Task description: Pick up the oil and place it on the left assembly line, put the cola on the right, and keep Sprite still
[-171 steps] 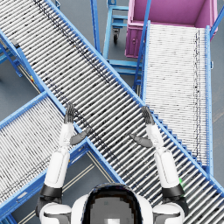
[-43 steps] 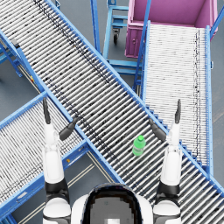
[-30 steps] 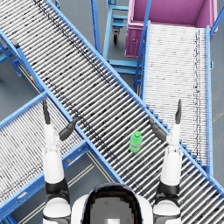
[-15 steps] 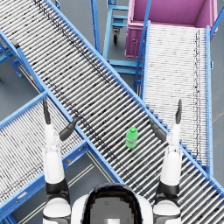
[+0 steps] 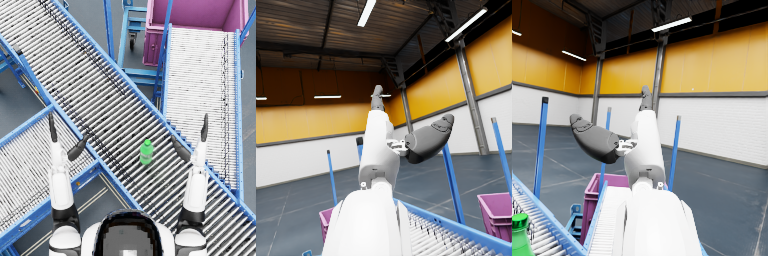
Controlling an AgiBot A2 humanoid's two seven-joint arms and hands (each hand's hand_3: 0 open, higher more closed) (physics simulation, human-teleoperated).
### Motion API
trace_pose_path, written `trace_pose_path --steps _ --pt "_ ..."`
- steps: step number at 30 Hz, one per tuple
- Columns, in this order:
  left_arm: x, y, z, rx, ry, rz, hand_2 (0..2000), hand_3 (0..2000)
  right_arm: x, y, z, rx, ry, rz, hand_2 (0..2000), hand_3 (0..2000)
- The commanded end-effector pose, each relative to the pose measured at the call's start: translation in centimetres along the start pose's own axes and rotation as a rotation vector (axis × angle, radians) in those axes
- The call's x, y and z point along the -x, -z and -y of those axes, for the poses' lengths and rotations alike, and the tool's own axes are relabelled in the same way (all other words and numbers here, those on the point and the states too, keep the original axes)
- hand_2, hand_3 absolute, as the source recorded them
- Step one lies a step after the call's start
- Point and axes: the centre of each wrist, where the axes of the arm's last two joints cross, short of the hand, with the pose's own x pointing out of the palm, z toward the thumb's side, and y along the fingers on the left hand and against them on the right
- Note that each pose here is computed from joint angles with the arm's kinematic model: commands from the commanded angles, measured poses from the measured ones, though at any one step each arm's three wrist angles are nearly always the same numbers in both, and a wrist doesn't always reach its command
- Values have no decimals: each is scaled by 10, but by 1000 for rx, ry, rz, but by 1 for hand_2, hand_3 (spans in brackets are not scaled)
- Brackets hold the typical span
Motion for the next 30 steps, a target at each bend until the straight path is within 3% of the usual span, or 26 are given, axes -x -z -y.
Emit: trace_pose_path --steps 1,20,30 --pt "0 0 0 -1 0 0 0 0 0 0 0 1 1 0 0 0" --pt "-2 2 4 14 6 11 0 0 -3 4 -2 -20 -8 12 0 0" --pt "-20 17 20 145 100 202 0 0 -21 10 -11 -101 -172 170 0 0"
